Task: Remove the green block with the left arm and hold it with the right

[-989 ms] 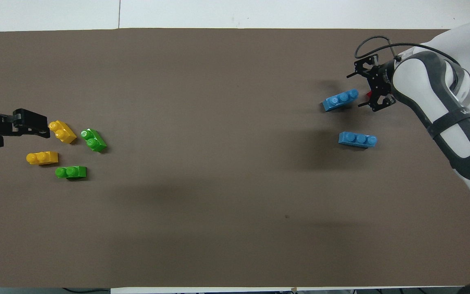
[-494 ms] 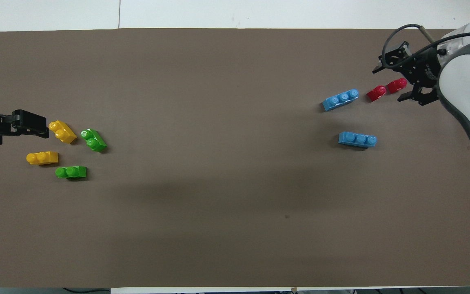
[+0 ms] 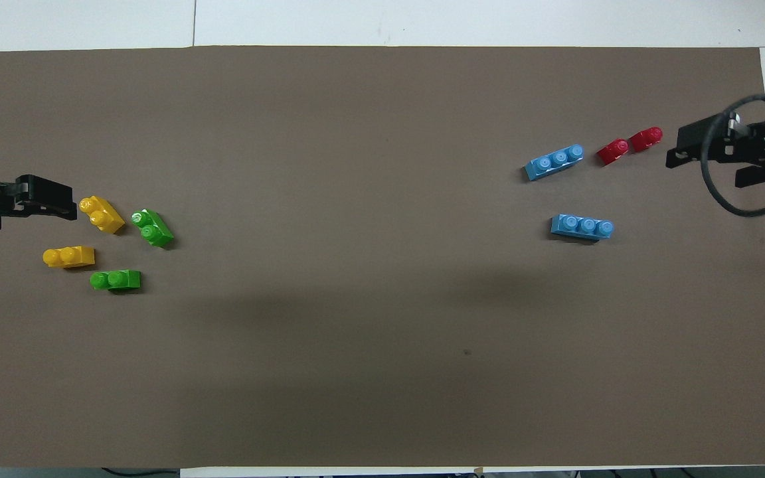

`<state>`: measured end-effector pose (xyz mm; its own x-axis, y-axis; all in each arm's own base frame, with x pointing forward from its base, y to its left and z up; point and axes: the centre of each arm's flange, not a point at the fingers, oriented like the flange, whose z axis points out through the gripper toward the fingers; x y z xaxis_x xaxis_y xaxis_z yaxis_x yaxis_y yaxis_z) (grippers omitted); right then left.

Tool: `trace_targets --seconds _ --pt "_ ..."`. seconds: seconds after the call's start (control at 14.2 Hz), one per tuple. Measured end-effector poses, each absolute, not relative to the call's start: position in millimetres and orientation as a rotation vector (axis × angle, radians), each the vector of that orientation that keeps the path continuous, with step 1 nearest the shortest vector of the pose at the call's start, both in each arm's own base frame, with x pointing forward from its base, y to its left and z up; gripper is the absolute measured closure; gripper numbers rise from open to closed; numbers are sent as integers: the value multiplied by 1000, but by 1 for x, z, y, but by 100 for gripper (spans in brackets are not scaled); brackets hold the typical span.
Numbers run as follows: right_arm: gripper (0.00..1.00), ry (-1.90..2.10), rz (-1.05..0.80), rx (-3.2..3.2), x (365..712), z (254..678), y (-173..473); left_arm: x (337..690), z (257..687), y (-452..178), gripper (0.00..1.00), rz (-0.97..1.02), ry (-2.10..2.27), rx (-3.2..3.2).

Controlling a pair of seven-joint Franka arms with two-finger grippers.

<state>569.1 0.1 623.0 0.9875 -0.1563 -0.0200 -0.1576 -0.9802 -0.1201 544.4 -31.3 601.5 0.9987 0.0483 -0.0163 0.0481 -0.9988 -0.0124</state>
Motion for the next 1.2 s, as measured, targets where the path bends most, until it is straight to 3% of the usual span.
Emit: trace_targets --seconds 0.49,1.2 --pt "0 55 -17 -3077 514 653 24 545 602 -32 0 23 -72 -3129" --pt "0 -19 -30 -3097 514 650 -5 545 602 -33 0 22 -70 -3130"
